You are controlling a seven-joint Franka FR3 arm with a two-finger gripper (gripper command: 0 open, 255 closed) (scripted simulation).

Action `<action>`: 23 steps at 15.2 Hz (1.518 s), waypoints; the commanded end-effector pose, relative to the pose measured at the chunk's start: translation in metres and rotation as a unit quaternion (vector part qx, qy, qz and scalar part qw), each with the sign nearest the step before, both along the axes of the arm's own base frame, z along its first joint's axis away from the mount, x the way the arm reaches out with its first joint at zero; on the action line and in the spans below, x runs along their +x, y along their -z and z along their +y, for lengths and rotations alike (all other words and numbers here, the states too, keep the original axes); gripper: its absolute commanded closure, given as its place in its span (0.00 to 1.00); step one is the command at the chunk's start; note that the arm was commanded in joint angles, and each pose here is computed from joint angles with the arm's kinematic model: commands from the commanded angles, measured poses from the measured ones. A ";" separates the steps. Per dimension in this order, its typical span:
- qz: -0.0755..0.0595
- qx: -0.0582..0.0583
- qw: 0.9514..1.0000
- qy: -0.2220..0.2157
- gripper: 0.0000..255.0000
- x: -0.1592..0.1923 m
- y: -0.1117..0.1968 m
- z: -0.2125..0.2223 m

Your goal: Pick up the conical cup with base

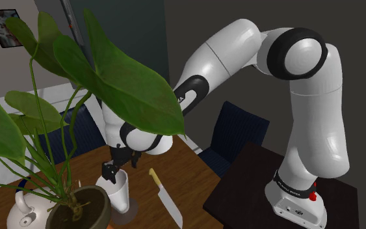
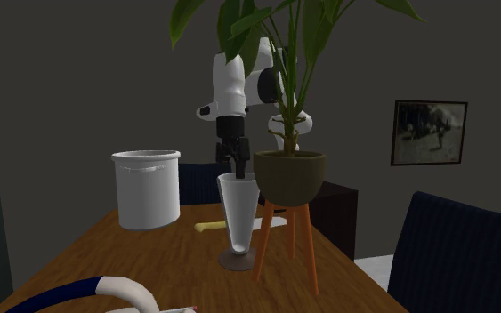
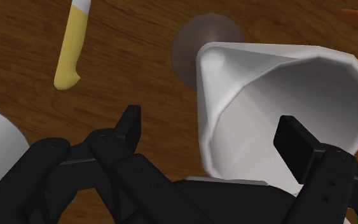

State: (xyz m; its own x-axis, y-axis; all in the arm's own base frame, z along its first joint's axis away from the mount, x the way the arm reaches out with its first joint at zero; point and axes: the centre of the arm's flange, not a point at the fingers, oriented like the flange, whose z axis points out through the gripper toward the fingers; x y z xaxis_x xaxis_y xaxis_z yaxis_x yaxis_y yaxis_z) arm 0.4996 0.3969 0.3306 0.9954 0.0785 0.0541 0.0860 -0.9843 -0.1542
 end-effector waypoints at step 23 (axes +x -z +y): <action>0.000 0.000 1.000 0.000 1.00 0.001 -0.051 0.000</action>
State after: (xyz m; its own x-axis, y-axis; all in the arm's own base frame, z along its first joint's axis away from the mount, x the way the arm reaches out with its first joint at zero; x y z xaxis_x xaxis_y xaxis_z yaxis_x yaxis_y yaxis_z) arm 0.5011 0.3974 0.3747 0.9956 0.0774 0.0519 0.0845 -0.9847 -0.1522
